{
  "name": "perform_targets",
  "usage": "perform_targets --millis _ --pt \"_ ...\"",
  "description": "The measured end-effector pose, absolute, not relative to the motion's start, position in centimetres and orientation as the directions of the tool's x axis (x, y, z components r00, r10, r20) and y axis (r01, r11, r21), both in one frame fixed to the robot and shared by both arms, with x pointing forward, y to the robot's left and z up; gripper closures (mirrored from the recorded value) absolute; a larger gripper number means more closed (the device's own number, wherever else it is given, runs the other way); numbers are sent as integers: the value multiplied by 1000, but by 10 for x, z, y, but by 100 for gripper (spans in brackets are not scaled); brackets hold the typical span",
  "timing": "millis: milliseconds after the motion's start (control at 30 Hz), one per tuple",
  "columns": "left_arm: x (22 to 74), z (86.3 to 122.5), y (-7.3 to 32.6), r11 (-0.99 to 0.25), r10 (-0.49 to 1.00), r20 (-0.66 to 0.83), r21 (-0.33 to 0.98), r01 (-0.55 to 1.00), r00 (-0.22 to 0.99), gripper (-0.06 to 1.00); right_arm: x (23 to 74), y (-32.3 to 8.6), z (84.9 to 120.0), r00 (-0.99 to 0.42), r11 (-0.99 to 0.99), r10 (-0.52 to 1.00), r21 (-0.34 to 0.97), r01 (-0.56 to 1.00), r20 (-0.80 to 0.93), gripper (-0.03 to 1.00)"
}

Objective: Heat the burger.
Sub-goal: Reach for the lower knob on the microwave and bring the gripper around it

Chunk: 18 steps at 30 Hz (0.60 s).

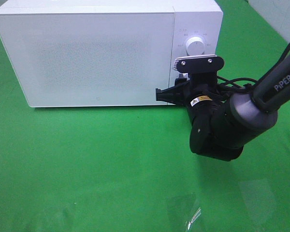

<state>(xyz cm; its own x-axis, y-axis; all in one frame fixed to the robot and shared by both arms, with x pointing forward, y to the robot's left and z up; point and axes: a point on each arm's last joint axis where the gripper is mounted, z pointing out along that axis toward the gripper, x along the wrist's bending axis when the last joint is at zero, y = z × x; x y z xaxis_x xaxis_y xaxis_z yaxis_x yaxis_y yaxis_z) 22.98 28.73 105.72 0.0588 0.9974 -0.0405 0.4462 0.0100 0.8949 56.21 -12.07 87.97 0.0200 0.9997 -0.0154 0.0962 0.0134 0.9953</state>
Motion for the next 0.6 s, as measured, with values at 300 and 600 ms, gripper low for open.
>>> perform_targets --millis 300,600 --pt "230 1057 287 10 997 -40 895 446 59 1 562 -120 881 8 -3 1000 996 94 2 54" --pt "230 1057 287 10 997 -40 895 446 59 1 560 -119 881 14 -417 909 903 102 418 54"
